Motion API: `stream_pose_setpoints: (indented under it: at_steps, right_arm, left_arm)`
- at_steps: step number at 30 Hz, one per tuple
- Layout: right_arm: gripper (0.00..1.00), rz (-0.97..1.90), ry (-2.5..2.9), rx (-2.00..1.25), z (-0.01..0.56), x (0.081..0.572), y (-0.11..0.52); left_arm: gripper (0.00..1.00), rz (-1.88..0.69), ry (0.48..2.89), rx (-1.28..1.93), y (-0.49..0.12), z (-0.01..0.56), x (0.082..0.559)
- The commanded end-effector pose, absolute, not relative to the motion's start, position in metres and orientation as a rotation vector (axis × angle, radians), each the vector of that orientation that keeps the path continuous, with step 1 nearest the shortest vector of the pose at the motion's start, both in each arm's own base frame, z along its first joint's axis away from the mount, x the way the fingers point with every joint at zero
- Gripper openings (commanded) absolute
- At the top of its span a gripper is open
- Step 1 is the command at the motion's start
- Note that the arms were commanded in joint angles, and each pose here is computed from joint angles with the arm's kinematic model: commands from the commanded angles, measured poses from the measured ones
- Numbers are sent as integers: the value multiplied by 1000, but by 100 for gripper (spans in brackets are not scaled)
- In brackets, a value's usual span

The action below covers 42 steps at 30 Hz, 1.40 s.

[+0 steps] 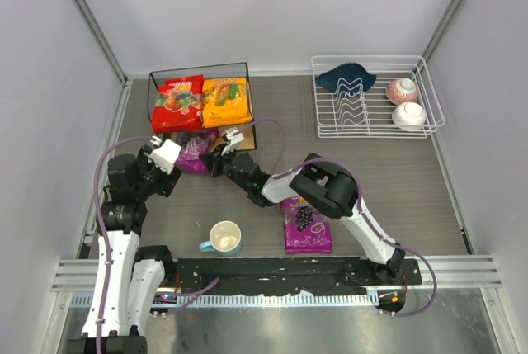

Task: Place and organize the candy bags onto the shelf

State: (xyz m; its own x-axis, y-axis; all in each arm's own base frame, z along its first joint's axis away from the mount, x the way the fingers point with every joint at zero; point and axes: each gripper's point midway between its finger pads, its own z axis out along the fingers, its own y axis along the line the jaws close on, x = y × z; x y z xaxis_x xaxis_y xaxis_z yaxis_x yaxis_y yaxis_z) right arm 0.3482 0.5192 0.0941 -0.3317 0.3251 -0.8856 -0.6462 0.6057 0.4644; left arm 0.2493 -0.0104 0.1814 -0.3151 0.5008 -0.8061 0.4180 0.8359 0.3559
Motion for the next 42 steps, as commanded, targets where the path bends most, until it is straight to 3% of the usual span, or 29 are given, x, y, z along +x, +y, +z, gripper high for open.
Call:
stream_pose_setpoints:
  at_steps: [1,38,40,41,42]
  right_arm:
    - [1,1030,1435,-237,176,364,522]
    - [1,812,1495,-516,133,399,528]
    - [8,809,1504,-495,132,400,525]
    - [21,811,1499,-484,134,401,524]
    - [26,810,1509,-479,129,400,521]
  left_arm:
    - [68,116,1924,682,-8,190,253]
    - [67,118,1938,695,-7,183,257]
    - [67,120,1937,694,-7,183,258]
    - [67,118,1938,695,-7,183,258]
    - [67,117,1939,699,-8,182,257]
